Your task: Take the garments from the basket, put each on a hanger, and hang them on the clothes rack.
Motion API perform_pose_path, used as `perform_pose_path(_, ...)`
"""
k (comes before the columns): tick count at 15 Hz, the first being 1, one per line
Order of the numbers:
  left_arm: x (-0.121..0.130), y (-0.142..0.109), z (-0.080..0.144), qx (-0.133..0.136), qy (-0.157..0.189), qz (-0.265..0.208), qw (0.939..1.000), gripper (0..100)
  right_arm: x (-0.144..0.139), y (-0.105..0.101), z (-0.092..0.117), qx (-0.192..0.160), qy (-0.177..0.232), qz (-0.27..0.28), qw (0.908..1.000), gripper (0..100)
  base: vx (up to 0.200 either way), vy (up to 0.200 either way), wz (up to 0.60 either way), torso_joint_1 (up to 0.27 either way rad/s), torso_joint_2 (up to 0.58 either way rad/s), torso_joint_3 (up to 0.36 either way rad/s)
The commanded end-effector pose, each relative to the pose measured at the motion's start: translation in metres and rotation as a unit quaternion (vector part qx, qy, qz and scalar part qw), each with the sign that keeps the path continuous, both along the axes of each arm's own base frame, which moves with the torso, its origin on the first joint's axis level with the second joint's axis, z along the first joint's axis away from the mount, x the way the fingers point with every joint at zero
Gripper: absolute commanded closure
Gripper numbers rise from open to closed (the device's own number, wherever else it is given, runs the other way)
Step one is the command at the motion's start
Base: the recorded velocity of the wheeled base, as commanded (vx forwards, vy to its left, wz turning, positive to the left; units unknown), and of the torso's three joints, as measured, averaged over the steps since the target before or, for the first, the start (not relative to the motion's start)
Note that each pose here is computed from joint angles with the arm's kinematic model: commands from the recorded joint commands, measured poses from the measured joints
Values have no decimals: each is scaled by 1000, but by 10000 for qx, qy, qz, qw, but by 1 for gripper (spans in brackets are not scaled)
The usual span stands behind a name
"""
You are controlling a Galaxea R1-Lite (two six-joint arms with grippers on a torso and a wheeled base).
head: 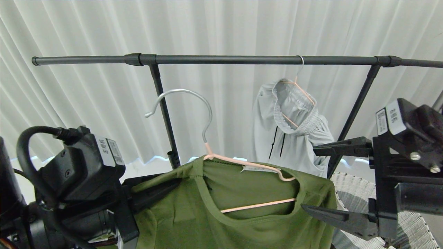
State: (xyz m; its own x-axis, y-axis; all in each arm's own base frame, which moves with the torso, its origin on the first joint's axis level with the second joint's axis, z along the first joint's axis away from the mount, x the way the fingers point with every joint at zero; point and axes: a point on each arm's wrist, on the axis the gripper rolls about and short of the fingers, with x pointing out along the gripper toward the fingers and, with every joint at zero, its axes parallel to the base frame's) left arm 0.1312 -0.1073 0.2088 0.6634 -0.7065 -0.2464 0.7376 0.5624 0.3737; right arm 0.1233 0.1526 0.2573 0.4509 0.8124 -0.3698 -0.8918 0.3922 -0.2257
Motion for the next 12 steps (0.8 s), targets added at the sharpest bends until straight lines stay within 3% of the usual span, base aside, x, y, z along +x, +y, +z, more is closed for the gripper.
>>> perform_pose_path(1, 14, -14, 1, 65, 63, -69, 9999, 100, 12, 16, -4, -189, 57, 145, 9997, 0, 0, 0, 0, 0, 0, 0)
perform_pose_path(5, 28, -26, 1, -111, -182, -87, 9997, 100, 17, 16, -4, -234, 20, 102, 9997, 0, 0, 0, 0, 0, 0, 0)
perform_pose_path(8, 25, -25, -5, 103, -273, -198, 9994, 100, 20, 14, -5, -288, -32, 76, 9996, 0, 0, 0, 0, 0, 0, 0)
perform_pose_path(12, 25, -25, -5, 77, -277, -296, 9991, 100, 28, 25, -12, -396, 101, 364, 9985, 0, 0, 0, 0, 0, 0, 0)
